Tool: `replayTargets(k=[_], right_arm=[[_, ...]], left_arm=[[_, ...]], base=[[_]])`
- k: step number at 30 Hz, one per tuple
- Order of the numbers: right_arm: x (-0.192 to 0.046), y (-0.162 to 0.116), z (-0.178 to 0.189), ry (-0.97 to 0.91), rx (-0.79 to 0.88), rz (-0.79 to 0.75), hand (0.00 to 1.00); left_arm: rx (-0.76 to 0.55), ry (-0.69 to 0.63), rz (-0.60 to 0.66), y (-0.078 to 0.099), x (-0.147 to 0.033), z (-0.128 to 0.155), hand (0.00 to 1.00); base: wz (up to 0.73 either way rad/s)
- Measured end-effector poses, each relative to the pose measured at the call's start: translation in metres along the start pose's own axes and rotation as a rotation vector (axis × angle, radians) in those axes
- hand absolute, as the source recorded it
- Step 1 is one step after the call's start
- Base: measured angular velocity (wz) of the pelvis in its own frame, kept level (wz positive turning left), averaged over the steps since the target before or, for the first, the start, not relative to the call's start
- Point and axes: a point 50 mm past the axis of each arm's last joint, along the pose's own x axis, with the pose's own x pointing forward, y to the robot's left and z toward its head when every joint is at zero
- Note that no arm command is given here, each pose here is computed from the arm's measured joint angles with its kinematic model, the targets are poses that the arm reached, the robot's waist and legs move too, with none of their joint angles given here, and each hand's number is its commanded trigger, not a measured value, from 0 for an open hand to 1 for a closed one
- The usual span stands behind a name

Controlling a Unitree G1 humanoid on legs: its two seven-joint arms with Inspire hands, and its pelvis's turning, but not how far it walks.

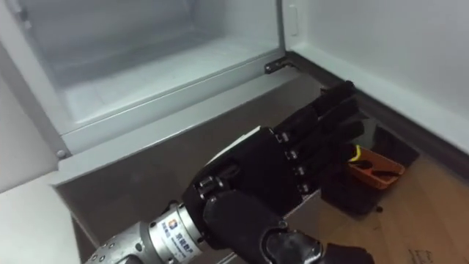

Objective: Put the bottle in the upper fridge

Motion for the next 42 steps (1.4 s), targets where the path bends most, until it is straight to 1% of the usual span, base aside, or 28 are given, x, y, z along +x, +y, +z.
replayTargets(k=[3, 5, 9, 12, 14, 16, 21, 24, 26, 27, 29, 30, 32, 34, 36, 38, 39, 42], right_arm=[[0.001, 0.004, 0.001, -0.002, -0.001, 0.01, 0.0], [0.002, 0.008, 0.002, -0.003, -0.013, 0.021, 0.0], [0.003, 0.012, 0.001, 0.01, -0.057, 0.033, 0.0], [0.003, 0.013, 0.002, 0.004, -0.095, 0.043, 0.0], [0.004, 0.018, 0.002, 0.007, -0.127, 0.058, 0.0], [0.005, 0.022, -0.001, 0.014, -0.129, 0.067, 0.0], [0.005, 0.026, -0.001, 0.009, -0.188, 0.085, 0.0], [0.006, 0.031, -0.001, 0.003, -0.202, 0.106, 0.0], [0.006, 0.033, -0.001, -0.002, -0.217, 0.111, 0.0], [0.006, 0.032, -0.002, -0.002, -0.219, 0.111, 0.0], [0.005, 0.033, -0.002, -0.005, -0.22, 0.113, 0.0], [0.005, 0.032, -0.002, -0.004, -0.22, 0.112, 0.0], [0.005, 0.032, -0.003, -0.002, -0.22, 0.113, 0.0], [0.005, 0.032, -0.004, -0.001, -0.22, 0.12, 0.0], [0.005, 0.034, -0.004, -0.001, -0.218, 0.127, 0.0], [0.005, 0.036, -0.004, -0.003, -0.218, 0.142, 0.0], [0.005, 0.036, -0.004, -0.004, -0.219, 0.144, 0.0], [0.005, 0.036, -0.004, -0.005, -0.223, 0.142, 0.0]], left_arm=[[0.021, -0.007, 0.022, 0.0, -0.005, 0.0, 0.0], [0.05, 0.009, 0.044, -0.001, -0.014, -0.003, 0.0], [0.063, 0.022, 0.064, -0.002, -0.024, -0.009, 0.0], [0.036, 0.042, 0.111, 0.0, -0.037, -0.021, 0.0], [0.057, 0.089, 0.15, 0.002, -0.049, -0.032, 0.0], [0.077, 0.115, 0.165, 0.002, -0.054, -0.036, 0.0], [0.104, 0.138, 0.162, 0.002, -0.062, -0.042, 0.0], [0.081, 0.159, 0.171, 0.001, -0.074, -0.05, 0.0], [0.072, 0.21, 0.204, 0.001, -0.088, -0.062, 0.0], [0.07, 0.229, 0.215, 0.002, -0.091, -0.066, 0.0], [0.103, 0.323, 0.27, 0.003, -0.108, -0.081, 0.0], [0.111, 0.347, 0.28, 0.003, -0.112, -0.084, 0.0], [0.123, 0.449, 0.313, 0.007, -0.129, -0.1, 0.0], [0.122, 0.511, 0.34, 0.008, -0.14, -0.109, 0.0], [0.106, 0.543, 0.369, 0.008, -0.15, -0.115, 0.0], [0.075, 0.607, 0.422, 0.011, -0.167, -0.129, 0.0], [0.063, 0.628, 0.437, 0.012, -0.172, -0.134, 0.0], [-0.012, 0.755, 0.522, 0.017, -0.201, -0.159, 0.0]], base=[[0.42], [0.37], [0.29], [0.19], [0.19], [0.38], [0.19], [0.1], [0.02], [0.05], [0.07], [0.07], [0.06], [0.05], [0.05], [0.0], [0.0], [0.0]])
